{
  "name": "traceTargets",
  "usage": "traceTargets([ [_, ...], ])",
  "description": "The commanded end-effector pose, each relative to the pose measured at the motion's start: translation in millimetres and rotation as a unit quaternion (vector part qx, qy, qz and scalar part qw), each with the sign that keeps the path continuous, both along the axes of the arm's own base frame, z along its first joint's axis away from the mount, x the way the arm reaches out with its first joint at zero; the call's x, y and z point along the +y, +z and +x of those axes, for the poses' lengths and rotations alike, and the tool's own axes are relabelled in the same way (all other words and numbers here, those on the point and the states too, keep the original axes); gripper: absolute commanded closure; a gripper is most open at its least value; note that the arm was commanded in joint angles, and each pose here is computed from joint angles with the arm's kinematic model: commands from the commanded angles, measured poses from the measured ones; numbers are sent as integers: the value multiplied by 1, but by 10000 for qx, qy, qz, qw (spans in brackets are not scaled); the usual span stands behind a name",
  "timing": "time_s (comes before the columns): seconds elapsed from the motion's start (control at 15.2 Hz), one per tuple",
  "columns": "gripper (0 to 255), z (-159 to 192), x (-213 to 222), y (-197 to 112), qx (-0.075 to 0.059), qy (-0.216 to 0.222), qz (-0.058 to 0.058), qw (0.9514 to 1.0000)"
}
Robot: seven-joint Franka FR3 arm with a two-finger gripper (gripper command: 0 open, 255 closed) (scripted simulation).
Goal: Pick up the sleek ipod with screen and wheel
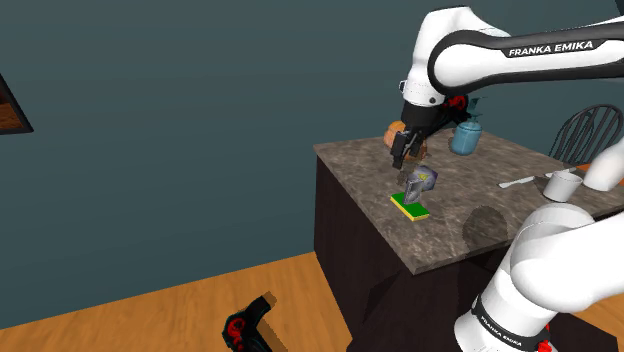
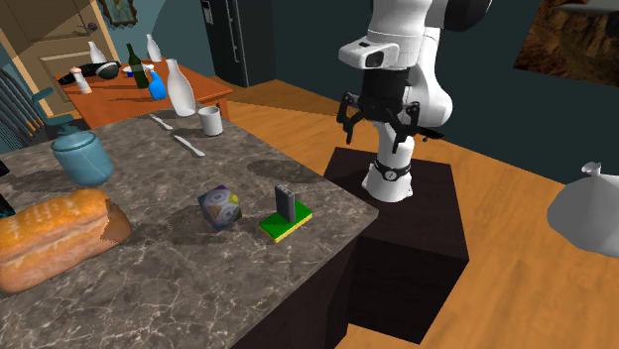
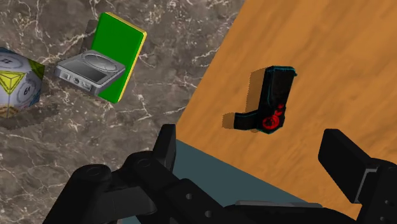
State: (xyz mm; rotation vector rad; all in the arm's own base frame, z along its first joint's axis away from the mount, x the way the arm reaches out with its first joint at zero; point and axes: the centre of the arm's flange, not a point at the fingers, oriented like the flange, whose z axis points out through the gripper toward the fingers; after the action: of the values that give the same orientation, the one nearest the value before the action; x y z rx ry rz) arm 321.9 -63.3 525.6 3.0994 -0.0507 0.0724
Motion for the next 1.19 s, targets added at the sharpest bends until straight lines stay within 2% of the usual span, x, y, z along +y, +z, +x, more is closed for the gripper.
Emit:
traceTargets([
  [0.0,0,1,-24,-15,23,38,16,10000],
  [1.12,0,20,-203,-146,247,295,168,9991],
])
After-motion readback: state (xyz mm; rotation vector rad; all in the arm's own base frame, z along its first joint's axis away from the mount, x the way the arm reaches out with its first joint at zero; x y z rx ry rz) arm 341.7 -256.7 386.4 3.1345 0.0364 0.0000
